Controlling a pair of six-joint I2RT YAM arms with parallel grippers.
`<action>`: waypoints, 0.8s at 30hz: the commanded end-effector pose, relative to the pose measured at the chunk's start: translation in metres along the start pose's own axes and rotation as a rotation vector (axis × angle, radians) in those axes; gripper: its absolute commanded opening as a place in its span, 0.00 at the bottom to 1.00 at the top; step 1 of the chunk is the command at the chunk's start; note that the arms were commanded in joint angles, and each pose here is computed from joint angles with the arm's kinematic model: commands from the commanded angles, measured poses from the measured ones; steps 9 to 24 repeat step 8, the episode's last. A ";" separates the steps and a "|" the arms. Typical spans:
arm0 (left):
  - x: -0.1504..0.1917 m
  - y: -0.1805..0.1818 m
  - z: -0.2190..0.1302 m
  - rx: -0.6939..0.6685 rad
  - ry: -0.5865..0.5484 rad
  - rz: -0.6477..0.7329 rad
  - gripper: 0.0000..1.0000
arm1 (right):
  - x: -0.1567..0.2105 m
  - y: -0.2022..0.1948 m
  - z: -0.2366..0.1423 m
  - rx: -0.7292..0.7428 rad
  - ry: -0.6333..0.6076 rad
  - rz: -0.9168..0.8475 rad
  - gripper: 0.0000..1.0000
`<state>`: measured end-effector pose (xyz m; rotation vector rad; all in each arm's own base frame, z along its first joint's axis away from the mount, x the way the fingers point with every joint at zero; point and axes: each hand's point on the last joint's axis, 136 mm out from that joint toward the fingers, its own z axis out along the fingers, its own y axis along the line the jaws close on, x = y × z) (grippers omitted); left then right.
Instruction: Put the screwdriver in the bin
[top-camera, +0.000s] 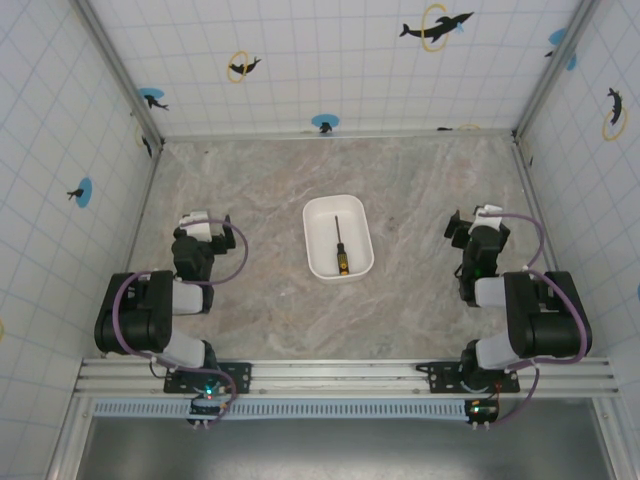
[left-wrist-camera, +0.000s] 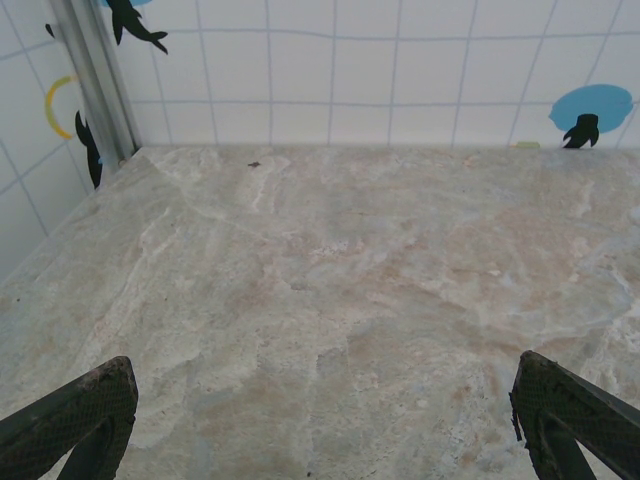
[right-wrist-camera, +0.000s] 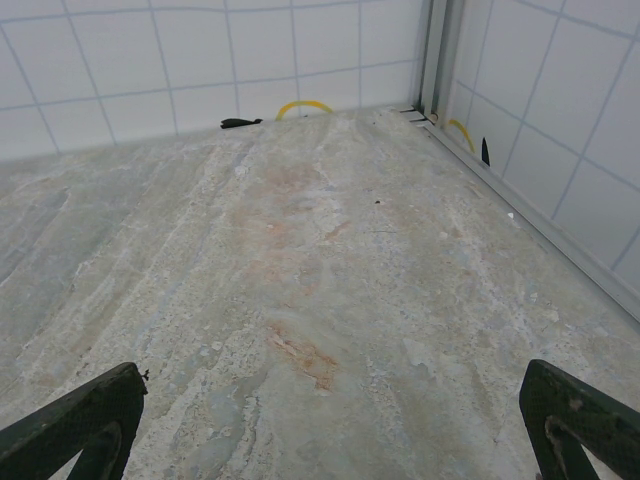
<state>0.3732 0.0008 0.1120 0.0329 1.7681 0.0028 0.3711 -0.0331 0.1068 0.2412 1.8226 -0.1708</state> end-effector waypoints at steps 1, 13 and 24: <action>-0.011 0.000 0.004 -0.004 -0.032 0.018 0.98 | -0.016 0.002 0.005 0.011 -0.043 0.006 0.99; -0.011 0.000 0.004 -0.005 -0.031 0.019 0.98 | -0.015 0.002 0.005 0.010 -0.041 0.005 0.99; -0.011 0.000 0.004 -0.005 -0.031 0.019 0.98 | -0.015 0.002 0.005 0.010 -0.041 0.005 0.99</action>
